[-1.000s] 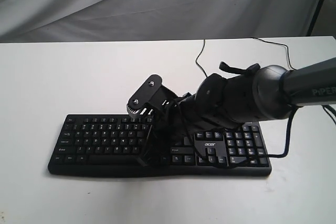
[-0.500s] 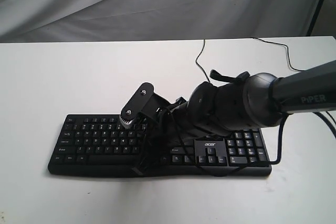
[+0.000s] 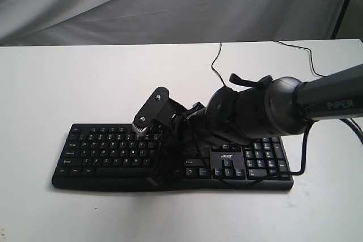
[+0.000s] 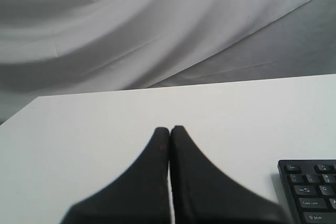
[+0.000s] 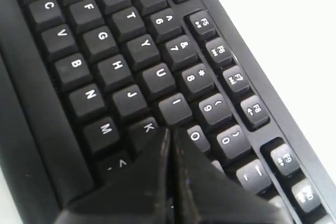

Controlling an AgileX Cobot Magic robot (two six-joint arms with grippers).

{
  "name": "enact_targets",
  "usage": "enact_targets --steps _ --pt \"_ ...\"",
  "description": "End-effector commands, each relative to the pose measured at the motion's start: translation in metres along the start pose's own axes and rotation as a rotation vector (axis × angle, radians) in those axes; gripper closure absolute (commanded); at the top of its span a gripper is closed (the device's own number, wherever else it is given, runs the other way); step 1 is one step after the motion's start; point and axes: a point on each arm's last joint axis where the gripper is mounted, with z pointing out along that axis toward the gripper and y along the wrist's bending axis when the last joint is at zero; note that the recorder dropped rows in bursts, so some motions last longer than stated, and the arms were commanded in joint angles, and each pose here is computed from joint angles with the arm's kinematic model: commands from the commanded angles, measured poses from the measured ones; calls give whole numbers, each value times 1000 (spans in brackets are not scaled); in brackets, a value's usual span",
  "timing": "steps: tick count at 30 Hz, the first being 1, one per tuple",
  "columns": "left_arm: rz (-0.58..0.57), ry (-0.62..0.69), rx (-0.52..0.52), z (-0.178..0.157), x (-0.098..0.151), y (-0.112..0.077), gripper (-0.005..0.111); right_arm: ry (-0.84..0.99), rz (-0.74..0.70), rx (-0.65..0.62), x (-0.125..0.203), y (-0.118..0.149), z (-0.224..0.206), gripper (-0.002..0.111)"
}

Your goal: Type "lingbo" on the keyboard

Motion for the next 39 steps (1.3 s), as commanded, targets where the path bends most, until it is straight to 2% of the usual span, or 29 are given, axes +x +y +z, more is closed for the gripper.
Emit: enact_targets --steps 1,17,27,39 --pt "-3 2 4 1 1 0 106 0 -15 11 1 -3 0 108" --pt "-3 2 4 1 1 0 106 19 -13 -1 5 -2 5 108" --pt "-3 2 4 1 1 0 106 -66 -25 31 -16 -6 -23 108" --pt "-3 2 4 1 1 0 106 -111 -36 14 -38 -8 -16 108"
